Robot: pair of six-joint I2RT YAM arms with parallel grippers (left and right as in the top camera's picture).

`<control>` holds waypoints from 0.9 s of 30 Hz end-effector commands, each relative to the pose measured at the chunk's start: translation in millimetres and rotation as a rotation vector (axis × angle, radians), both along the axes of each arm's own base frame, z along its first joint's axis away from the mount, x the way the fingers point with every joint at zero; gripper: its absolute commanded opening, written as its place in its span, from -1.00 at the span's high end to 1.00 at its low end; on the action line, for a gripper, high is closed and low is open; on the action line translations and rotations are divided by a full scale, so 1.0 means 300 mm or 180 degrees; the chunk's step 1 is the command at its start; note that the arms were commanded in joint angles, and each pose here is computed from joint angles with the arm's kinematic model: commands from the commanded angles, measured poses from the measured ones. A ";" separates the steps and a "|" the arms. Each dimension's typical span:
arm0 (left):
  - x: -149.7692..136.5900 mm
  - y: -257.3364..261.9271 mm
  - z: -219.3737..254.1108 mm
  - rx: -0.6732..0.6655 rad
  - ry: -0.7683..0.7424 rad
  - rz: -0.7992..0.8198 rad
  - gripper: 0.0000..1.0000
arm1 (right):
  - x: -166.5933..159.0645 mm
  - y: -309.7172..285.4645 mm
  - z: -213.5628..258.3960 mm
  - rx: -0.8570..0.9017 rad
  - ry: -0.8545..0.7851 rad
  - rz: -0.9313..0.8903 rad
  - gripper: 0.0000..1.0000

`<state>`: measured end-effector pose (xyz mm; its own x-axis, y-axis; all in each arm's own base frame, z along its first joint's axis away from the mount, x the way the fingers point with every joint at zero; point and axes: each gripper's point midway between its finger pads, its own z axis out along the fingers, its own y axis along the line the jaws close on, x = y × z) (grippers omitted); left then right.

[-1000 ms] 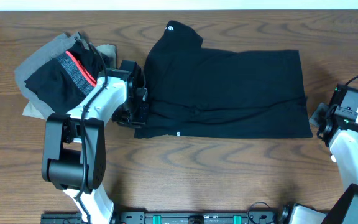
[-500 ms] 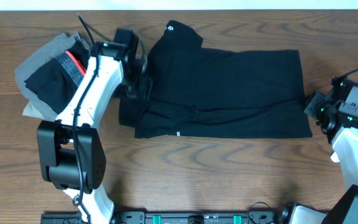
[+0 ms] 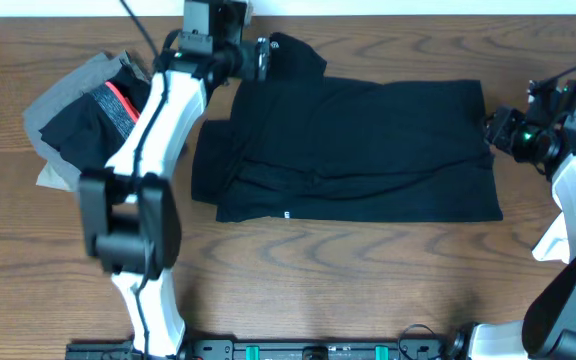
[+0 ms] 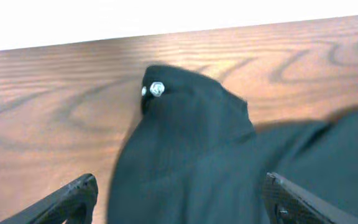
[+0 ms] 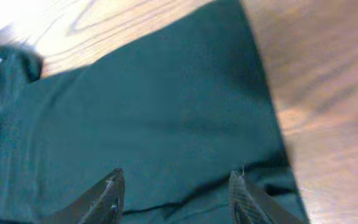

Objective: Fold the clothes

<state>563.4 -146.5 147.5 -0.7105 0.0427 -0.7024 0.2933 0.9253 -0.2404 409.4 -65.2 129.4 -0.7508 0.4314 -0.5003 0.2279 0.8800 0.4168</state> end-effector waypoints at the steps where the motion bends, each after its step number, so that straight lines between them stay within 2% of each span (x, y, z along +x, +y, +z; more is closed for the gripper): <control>1: 0.090 -0.019 -0.129 -0.0181 0.0181 0.0015 -0.70 | 0.026 0.095 0.034 -0.0021 -0.0137 0.0427 -0.07; 7: 0.233 -0.039 -0.234 -0.0221 0.0056 0.0010 -0.70 | 0.001 0.151 0.003 -0.0119 0.0041 0.0553 -0.08; 11: 0.284 -0.036 -0.254 -0.0217 -0.0118 0.0036 -0.67 | -0.025 0.171 -0.020 -0.0184 0.0183 0.0604 -0.08; 21: 0.298 -0.007 -0.386 -0.0078 -0.0028 0.0167 -0.48 | -0.042 0.171 -0.034 -0.0219 0.0281 0.0591 -0.01; 27: 0.293 -0.009 -0.429 -0.0068 0.0024 0.0163 -0.46 | -0.044 0.169 -0.036 -0.0228 0.0290 0.0584 0.00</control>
